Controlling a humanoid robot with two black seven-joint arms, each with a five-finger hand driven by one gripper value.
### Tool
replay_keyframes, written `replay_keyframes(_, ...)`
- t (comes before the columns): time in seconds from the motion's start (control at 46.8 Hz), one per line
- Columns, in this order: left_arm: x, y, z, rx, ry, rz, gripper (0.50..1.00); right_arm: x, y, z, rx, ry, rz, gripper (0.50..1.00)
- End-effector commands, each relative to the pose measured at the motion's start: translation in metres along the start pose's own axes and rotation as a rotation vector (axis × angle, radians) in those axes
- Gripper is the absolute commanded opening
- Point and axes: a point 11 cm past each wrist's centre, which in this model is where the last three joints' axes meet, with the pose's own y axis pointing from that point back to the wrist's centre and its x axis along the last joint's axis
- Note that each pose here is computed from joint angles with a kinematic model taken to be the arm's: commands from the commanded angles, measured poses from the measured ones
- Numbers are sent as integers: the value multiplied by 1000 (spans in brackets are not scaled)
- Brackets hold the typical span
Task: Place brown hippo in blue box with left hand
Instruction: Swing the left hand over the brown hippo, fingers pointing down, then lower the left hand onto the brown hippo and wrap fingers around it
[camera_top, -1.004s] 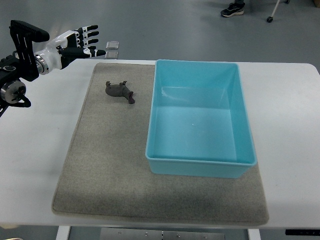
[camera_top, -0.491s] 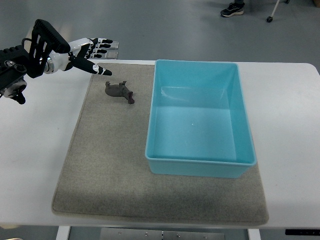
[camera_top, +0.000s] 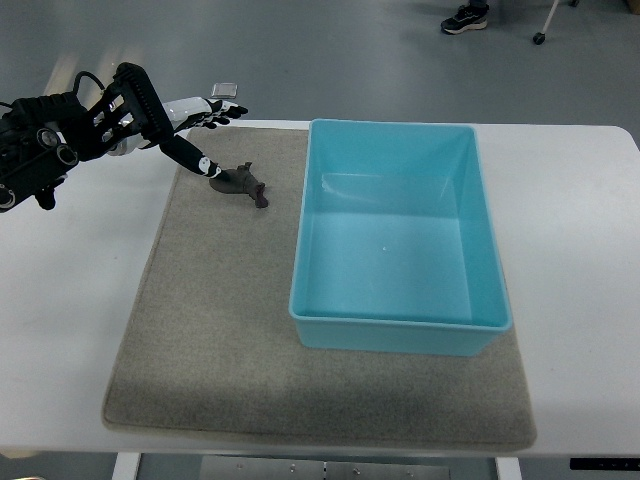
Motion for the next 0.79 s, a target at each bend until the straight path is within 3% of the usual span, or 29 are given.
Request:
replay_keyframes(0.0,-2,0,-1,15,-83,-11,994,0,0,0,0,0,0,936)
replay_keyframes(0.342,-14,-6,12,6,-329,-40,994,0,0,0,0,0,0,936)
replay_keyframes(0.769,-30,-9,11,-13,-359,-94,988,0,0,0,0,0,0,936)
